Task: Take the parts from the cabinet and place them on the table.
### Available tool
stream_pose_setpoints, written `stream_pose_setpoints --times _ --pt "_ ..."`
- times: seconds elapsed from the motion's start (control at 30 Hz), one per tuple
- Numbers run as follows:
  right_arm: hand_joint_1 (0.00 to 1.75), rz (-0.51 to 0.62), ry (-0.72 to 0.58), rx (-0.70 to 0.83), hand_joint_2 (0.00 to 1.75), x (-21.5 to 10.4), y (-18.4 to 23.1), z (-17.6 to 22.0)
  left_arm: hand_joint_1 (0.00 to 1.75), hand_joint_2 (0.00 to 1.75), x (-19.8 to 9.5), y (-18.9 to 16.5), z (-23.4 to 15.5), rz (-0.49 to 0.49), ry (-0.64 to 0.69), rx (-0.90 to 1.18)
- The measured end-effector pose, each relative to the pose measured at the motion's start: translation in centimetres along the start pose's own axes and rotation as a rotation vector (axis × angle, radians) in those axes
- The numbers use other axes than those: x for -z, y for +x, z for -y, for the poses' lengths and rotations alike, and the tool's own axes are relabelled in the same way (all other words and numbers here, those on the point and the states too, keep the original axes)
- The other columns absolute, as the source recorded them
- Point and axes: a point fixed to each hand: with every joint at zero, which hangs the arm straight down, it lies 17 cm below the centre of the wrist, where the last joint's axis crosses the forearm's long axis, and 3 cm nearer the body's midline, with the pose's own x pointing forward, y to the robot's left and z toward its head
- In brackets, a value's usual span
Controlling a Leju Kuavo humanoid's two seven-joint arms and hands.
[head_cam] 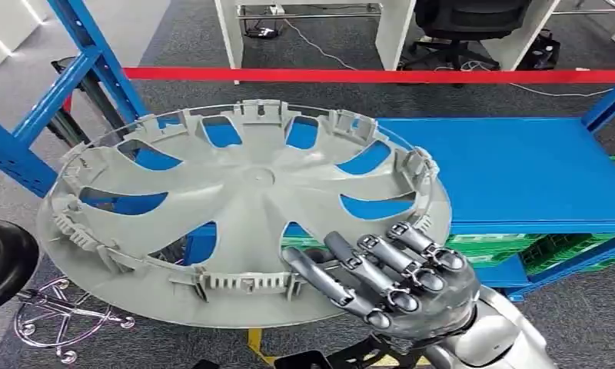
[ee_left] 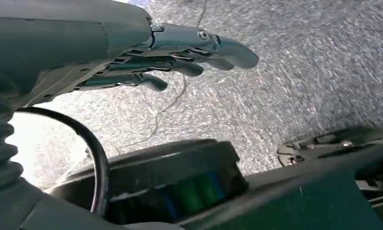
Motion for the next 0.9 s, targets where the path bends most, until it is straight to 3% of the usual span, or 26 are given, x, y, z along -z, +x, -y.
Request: stream_pose_setpoints --times 0.47,0.9 --pt "1.75 -0.033 -0.008 -0.006 1.75 0.0 -0.6 0.5 0.0 1.75 0.0 -0.1 0.2 -0.012 -0.012 0.001" --pt "1.75 -0.046 -0.005 -0.036 1.75 -0.3 -1.4 1.2 0.0 1.75 -0.5 -2.9 1.5 -0.139 -0.04 -0.199"
